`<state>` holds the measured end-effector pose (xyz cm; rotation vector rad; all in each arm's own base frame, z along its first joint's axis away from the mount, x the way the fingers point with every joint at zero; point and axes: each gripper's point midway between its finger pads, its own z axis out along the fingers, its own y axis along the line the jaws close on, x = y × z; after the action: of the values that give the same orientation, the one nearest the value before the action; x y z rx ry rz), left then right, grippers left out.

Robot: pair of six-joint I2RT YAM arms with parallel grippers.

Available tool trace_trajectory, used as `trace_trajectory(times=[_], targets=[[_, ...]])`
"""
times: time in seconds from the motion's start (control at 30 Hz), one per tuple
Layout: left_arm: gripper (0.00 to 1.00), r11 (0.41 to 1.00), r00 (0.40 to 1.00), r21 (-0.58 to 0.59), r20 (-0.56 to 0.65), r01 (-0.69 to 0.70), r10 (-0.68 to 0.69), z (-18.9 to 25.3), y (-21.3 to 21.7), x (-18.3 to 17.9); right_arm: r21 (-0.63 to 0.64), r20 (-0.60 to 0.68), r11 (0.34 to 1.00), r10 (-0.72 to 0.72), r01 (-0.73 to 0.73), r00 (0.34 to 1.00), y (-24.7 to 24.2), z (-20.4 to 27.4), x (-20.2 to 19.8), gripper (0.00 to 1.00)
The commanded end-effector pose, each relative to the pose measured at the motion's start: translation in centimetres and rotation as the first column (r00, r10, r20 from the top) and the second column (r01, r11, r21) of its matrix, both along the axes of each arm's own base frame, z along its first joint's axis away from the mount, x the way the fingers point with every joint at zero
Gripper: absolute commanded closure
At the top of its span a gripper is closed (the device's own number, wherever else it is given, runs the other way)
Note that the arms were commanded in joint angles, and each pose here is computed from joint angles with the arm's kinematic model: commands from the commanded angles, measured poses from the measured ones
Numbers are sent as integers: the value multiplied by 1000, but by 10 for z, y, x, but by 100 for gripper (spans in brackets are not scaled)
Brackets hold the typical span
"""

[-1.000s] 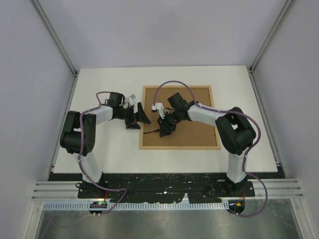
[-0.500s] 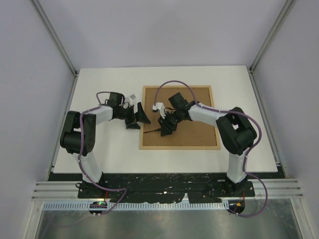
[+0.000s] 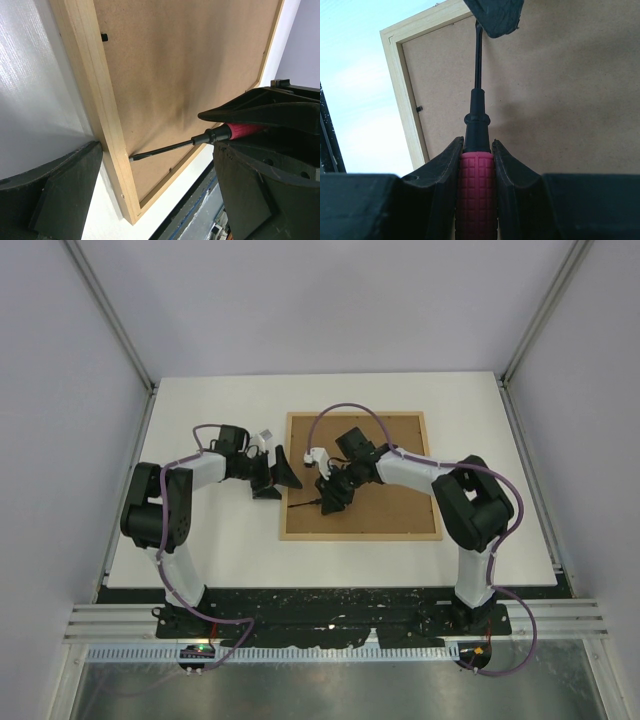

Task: Take the photo out of the frame
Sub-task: Release the photo frame item from the photo frame.

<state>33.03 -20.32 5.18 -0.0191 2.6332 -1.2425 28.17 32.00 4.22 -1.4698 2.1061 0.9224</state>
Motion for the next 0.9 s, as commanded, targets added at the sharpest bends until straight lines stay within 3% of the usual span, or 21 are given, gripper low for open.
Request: trace_trajectory(times=[0.0,0.23,0.4,0.63,0.83,0.87], targets=[[2,999,1000,36,-23,-6,7,-21,3,-3,19,60,1000,11,-12,998,18,8,8,92],[2,999,1000,48,-21,-3,4,-23,1,-5,-13,143,999,39,-38,989,37,24,15,92],[2,998,1000,56,-22,-8,9,-23,2,-6,-47,216,998,38,-28,976,69,63,24,92],[2,998,1000,63,-11,-14,15,-21,2,-6,-5,198,1000,-12,13,980,109,98,19,92],[2,996,999,77,20,-38,37,-10,13,3,-55,230,998,20,-7,973,63,105,-1,92],[2,995,999,92,26,-48,45,-8,19,5,-21,255,1000,7,-2,967,52,125,-2,92]])
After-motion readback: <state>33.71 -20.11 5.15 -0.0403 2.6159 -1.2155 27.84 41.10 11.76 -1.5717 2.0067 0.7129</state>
